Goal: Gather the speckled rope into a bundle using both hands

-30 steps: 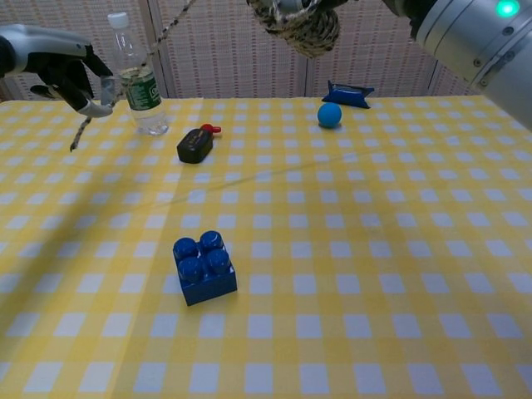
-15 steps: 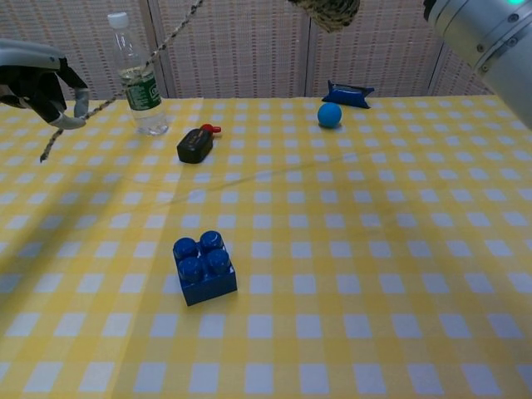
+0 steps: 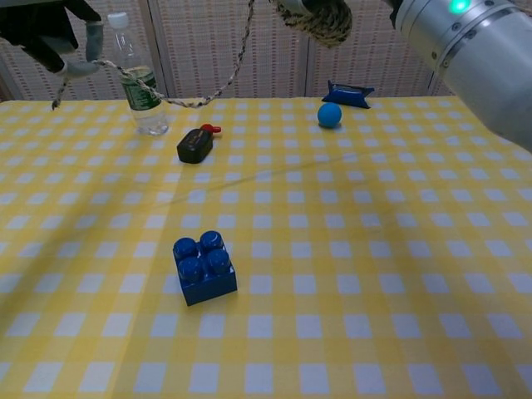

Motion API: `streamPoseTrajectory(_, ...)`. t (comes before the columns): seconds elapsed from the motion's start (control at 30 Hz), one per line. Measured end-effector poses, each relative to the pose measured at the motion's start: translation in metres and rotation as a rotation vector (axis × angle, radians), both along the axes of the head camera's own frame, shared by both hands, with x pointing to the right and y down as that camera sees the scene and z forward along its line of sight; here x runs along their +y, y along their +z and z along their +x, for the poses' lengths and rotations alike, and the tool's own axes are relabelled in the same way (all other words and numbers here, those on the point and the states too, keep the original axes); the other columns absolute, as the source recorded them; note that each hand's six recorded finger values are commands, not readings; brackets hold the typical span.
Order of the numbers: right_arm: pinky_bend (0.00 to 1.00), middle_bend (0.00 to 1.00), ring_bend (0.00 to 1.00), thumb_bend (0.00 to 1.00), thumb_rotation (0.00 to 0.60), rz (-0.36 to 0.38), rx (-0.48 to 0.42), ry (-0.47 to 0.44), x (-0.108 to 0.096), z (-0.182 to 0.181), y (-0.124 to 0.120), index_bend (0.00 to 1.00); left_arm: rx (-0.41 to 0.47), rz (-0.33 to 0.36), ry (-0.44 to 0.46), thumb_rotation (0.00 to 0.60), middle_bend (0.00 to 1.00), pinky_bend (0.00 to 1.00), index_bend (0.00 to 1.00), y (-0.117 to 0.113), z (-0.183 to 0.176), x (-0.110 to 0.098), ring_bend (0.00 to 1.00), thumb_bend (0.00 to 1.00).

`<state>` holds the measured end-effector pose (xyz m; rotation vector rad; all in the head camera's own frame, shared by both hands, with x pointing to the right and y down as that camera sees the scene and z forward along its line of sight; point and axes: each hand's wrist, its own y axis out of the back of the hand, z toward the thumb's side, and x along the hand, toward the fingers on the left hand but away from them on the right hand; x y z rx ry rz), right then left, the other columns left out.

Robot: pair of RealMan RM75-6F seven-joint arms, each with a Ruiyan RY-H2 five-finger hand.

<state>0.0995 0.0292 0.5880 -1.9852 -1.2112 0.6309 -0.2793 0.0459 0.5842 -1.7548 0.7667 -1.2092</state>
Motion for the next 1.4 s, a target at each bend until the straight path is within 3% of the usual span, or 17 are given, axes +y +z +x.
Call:
streamPoseTrajectory(0.17,0.67,0.62,0.6,0.61,0.6,-0.022,0.023,0.0,0.001,-0.012,0.005,0.7,0.115,0.127,0.125,0.6,0.95,0.91,0.72,-0.033,0.029,0.008,0.86,0.4)
streamPoseTrajectory(0.27,0.67,0.62,0.6,0.61,0.6,-0.035,0.023,0.01,0.0,-0.016,0.006,0.7,0.216,0.169,0.179,0.6,0.95,0.91,0.72,-0.052,0.048,0.013,0.86,0.4)
streamPoseTrajectory(0.4,0.67,0.62,0.6,0.61,0.6,-0.055,0.019,0.021,-0.001,-0.019,0.009,0.7,0.352,0.192,0.227,0.6,0.95,0.91,0.72,-0.074,0.072,0.018,0.86,0.4)
streamPoseTrajectory(0.57,0.67,0.62,0.6,0.61,0.6,-0.086,0.033,-0.017,0.005,-0.025,0.015,0.7,0.418,0.193,0.265,0.6,0.95,0.91,0.72,-0.084,0.097,0.016,0.86,0.4)
streamPoseTrajectory(1.0,0.67,0.62,0.6,0.59,0.6,-0.184,0.026,-0.203,0.035,-0.037,0.026,0.71,0.441,0.102,0.214,0.6,0.95,0.91,0.71,-0.067,0.12,-0.007,0.85,0.4)
streamPoseTrajectory(1.4,0.67,0.63,0.6,0.57,0.6,-0.217,-0.013,-0.35,0.056,-0.043,0.024,0.73,0.371,0.003,0.112,0.6,0.95,0.91,0.7,-0.037,0.115,-0.03,0.85,0.4)
